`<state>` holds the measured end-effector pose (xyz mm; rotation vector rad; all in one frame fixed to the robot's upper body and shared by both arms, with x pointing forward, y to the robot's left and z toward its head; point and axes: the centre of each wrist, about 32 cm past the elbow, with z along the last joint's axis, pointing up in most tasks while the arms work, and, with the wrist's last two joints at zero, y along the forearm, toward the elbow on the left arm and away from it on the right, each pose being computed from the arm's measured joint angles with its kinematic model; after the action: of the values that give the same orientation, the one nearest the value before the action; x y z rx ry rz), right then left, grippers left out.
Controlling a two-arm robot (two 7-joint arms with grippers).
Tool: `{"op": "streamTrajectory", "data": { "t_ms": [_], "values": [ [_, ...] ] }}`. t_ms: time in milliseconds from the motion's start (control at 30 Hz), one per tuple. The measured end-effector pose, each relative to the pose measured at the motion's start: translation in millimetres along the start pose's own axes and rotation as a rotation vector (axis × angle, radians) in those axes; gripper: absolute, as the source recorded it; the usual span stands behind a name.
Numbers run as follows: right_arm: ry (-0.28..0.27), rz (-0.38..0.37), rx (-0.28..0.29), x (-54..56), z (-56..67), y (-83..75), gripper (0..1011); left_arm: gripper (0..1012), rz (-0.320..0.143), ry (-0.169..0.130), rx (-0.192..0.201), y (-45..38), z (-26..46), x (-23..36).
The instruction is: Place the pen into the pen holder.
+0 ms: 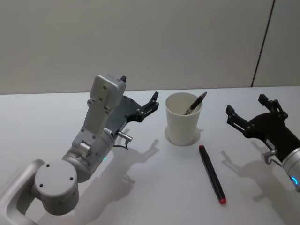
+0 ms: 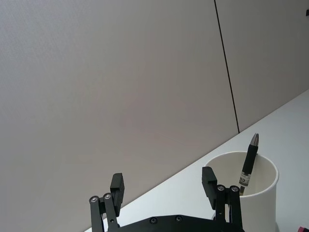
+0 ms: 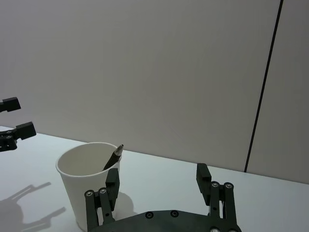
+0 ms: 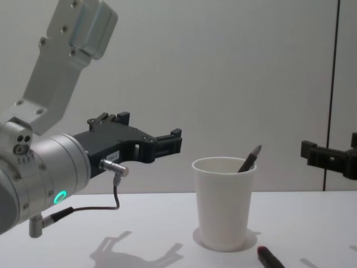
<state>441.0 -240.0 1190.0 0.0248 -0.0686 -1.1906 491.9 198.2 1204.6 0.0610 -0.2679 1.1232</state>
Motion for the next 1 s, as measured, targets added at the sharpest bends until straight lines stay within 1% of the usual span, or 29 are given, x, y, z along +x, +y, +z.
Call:
{"op": "streamTrajectory", "data": {
  "t_ms": [400, 1000],
  "values": [
    [0.002, 0.029, -0.011, 0.9, 3.7, -9.5, 1002, 1001, 0.001, 0.0, 0.0, 0.0, -0.2, 0.2],
    [0.002, 0.089, -0.062, 2.4, 12.4, -35.7, 1002, 1001, 0.0, 0.0, 0.0, 0.0, -0.2, 0.1]
  ]
}}
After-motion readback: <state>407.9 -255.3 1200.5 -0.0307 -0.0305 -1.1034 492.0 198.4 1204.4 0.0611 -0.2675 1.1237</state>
